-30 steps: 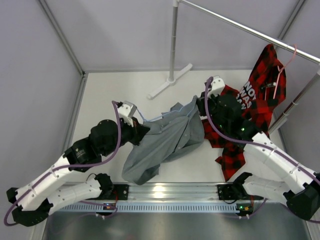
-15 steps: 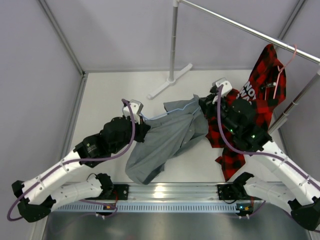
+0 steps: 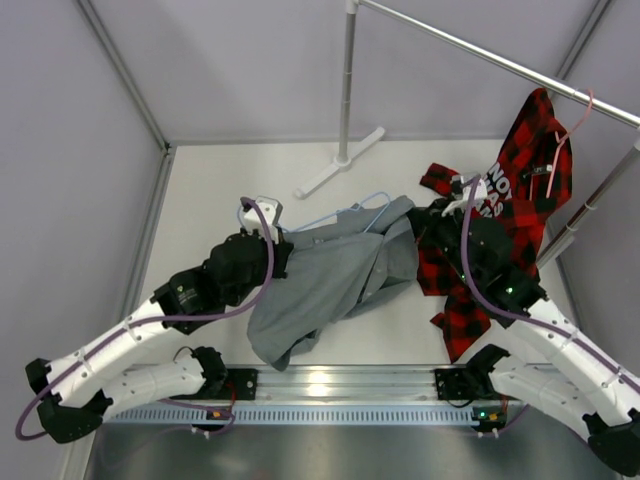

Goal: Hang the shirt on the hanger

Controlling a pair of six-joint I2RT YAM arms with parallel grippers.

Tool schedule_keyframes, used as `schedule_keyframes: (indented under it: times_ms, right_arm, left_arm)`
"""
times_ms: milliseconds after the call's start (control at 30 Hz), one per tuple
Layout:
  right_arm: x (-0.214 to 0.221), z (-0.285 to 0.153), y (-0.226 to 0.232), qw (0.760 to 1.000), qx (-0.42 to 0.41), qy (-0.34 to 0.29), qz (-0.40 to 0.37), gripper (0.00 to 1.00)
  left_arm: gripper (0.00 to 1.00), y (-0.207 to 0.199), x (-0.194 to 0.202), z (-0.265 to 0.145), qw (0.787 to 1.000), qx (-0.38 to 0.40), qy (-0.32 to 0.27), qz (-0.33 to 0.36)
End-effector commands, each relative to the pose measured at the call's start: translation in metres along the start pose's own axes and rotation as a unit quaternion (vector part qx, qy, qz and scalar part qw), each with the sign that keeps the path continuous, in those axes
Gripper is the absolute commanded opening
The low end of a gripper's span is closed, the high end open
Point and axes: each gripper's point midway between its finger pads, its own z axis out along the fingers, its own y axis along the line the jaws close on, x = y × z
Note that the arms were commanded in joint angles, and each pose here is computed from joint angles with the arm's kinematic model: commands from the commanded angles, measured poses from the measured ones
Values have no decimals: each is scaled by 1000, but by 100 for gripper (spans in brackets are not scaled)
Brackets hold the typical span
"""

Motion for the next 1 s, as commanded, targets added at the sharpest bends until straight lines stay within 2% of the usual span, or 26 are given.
schedule_keyframes:
  times_ms: [0, 100, 267, 500, 700, 900, 967]
  right_arm:
    - [4, 9, -33, 995, 99, 2, -4, 0]
    - [12, 24, -44, 991, 127, 25, -27, 0]
    - [11, 42, -45, 990, 129, 40, -36, 0]
    - [-12, 61, -35, 992, 108, 42, -55, 0]
    - [-23, 73, -37, 990, 103, 60, -69, 0]
    - [-28, 77, -23, 993, 68, 63, -73, 0]
    - [-28, 76, -14, 994, 39, 67, -77, 0]
  left_arm:
    - [0, -11, -30, -9, 998, 38, -56, -5]
    - [0, -17, -33, -16, 996, 65, -67, -9]
    - [0, -12, -39, -30, 993, 74, -94, -22]
    - [0, -36, -13, -29, 987, 149, -58, 30]
    - [0, -42, -8, -31, 981, 178, -71, 40]
    - [0, -42, -3, -24, 981, 173, -60, 59]
    - [0, -36, -3, -16, 986, 147, -56, 54]
